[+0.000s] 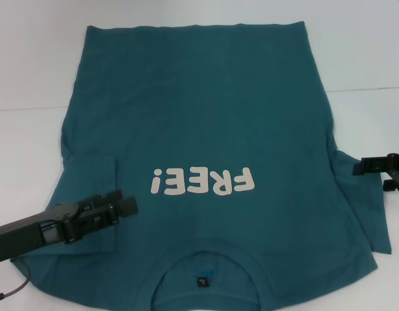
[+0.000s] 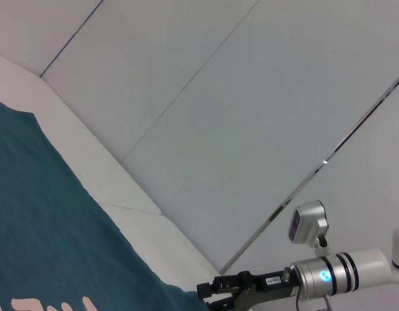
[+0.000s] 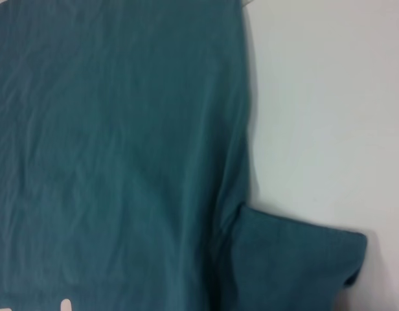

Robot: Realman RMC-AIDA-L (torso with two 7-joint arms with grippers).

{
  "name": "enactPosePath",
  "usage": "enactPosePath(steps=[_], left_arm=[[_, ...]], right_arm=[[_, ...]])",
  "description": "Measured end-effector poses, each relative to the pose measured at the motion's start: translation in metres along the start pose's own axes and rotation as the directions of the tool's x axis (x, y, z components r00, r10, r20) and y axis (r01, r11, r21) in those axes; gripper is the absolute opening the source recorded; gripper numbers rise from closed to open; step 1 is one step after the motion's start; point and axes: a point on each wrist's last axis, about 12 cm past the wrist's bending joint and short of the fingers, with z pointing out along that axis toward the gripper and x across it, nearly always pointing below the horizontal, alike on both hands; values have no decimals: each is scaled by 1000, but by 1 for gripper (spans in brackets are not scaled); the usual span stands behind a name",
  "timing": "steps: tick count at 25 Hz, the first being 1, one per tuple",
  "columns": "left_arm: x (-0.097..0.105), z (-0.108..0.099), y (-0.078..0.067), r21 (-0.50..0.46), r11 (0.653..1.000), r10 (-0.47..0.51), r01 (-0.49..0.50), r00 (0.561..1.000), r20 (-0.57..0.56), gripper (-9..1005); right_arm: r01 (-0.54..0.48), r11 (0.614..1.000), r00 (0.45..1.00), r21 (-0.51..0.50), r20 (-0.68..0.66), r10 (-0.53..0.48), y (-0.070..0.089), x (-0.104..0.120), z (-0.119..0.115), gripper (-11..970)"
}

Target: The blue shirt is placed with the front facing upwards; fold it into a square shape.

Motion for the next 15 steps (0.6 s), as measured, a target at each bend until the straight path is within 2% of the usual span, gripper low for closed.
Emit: enactPosePath(steps=[15], left_arm=[[0,0,0,0,1000,1,-1,1000,0,750]], right_arm=[[9,999,1000,-33,-2,-10,14,-2,8,838]])
